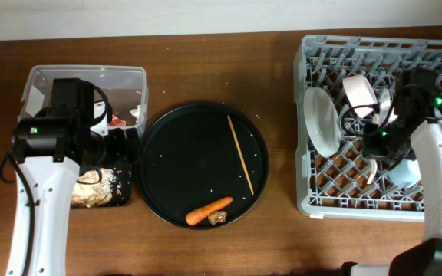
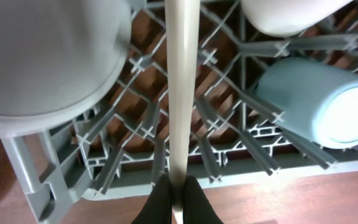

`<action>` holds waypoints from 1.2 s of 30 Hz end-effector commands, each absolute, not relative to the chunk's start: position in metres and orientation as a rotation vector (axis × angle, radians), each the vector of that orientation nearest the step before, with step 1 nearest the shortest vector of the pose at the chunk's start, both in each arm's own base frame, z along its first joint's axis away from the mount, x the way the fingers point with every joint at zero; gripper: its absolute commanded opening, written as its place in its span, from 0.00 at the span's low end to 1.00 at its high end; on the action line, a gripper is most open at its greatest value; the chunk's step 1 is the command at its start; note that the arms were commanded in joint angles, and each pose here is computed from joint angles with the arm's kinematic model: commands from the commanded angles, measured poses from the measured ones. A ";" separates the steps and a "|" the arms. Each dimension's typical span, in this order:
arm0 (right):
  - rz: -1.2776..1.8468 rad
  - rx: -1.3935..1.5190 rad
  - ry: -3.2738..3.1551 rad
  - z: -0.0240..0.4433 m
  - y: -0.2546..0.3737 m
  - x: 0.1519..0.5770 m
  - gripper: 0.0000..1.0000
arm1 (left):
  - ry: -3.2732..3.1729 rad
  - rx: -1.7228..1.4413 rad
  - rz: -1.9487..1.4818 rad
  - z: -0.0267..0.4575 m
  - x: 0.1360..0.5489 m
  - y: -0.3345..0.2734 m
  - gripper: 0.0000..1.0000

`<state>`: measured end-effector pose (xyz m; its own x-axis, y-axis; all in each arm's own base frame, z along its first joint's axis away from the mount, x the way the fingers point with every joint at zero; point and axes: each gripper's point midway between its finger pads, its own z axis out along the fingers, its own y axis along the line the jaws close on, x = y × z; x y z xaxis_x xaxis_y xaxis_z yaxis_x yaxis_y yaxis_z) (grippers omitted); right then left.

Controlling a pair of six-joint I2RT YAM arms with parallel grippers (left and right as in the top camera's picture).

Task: Sort waste into correct bins and load items into the dishwasher rack
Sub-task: 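Grasp the white fork with the right gripper and place it in the rack, then grasp the wooden chopstick with the right gripper and place it in the rack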

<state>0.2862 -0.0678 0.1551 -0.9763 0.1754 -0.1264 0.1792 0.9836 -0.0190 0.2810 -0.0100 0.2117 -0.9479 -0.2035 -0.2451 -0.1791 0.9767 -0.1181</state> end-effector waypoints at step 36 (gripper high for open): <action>0.242 -0.639 3.042 -0.005 0.215 0.339 0.19 | 2.861 -0.271 -0.125 0.211 0.283 -0.008 0.99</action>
